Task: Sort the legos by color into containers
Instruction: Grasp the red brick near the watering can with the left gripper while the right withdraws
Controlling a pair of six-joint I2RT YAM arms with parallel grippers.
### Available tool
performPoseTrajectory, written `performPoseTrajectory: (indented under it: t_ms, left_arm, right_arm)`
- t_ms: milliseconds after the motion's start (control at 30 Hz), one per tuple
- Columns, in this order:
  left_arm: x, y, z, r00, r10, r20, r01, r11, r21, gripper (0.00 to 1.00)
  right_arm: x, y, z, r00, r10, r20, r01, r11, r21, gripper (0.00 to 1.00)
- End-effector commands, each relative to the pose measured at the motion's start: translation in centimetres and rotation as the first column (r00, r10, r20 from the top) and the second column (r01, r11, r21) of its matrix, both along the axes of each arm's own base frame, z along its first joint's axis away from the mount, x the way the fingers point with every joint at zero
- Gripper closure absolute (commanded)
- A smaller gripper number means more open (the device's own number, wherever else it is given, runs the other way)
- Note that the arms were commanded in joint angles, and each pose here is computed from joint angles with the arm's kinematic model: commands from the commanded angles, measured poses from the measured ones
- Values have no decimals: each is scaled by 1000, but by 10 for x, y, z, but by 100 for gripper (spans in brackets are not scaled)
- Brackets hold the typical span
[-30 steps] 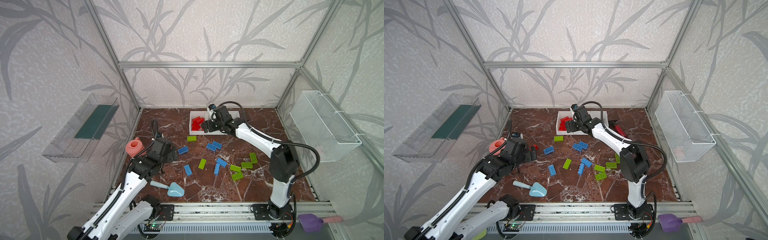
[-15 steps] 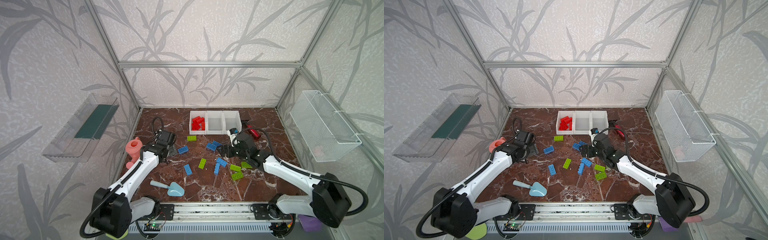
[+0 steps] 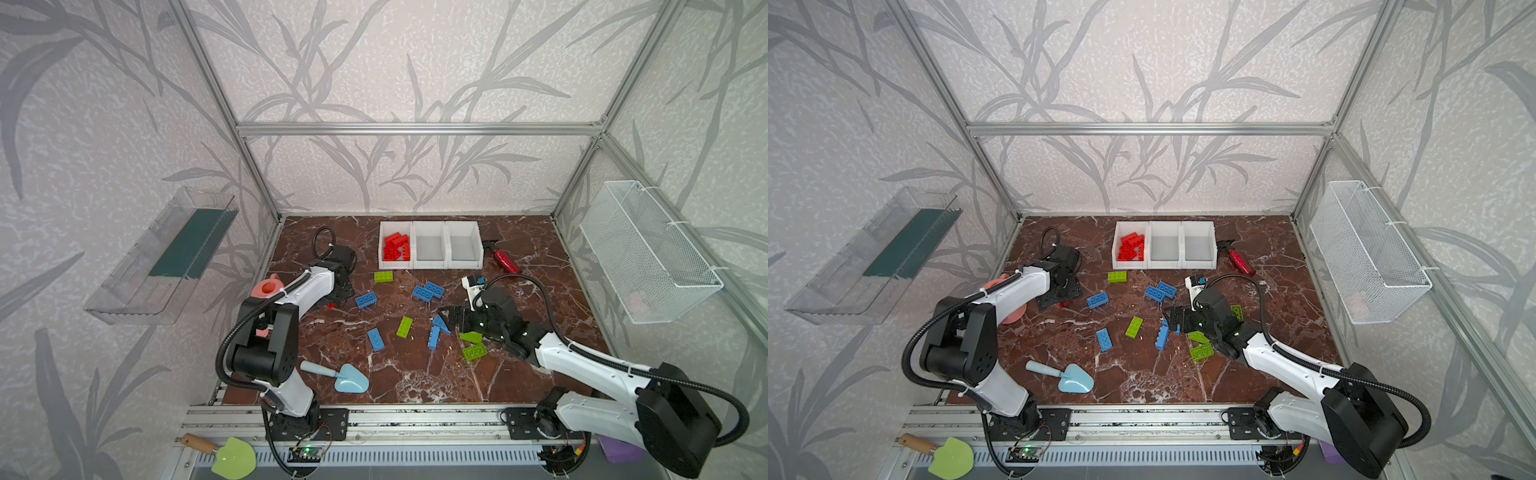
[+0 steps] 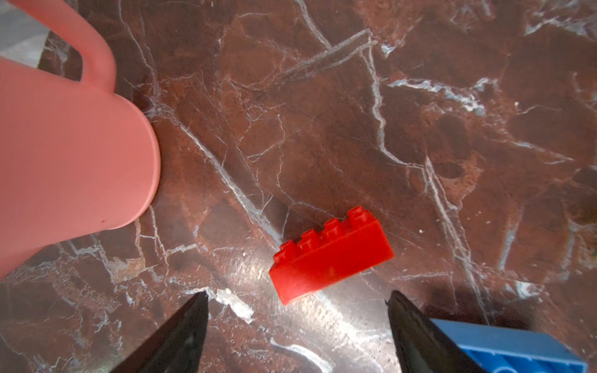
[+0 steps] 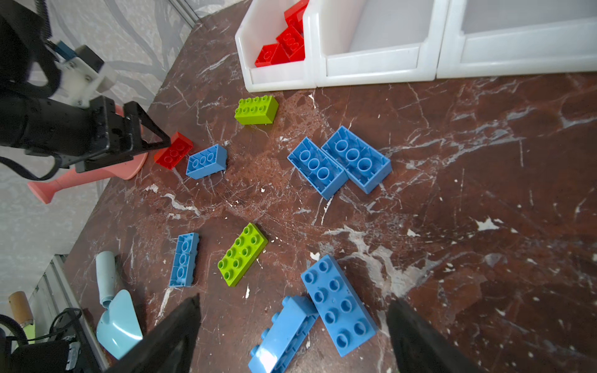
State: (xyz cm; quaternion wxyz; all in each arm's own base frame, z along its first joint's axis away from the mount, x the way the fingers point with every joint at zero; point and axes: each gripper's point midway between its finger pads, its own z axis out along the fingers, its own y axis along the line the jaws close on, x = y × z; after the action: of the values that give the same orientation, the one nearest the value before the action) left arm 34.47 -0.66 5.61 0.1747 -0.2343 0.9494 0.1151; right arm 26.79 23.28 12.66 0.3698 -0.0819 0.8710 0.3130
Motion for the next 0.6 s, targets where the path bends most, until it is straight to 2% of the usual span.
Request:
performPoseTrajectory:
  t_ms: [0, 233, 567]
  left_arm:
    - [5, 2, -8, 1000, 3, -28, -3, 1000, -17, 14]
    - [14, 2, -20, 999, 3, -54, -4, 1000, -19, 18]
    - [31, 4, -29, 998, 15, -59, -17, 999, -30, 29]
  right_arm:
    - [1, 3, 7, 1000, -3, 21, 3, 999, 34, 9]
    - [4, 5, -1, 1000, -4, 2, 4, 1000, 23, 9]
    - [5, 7, -12, 1000, -2, -24, 2, 1000, 5, 9]
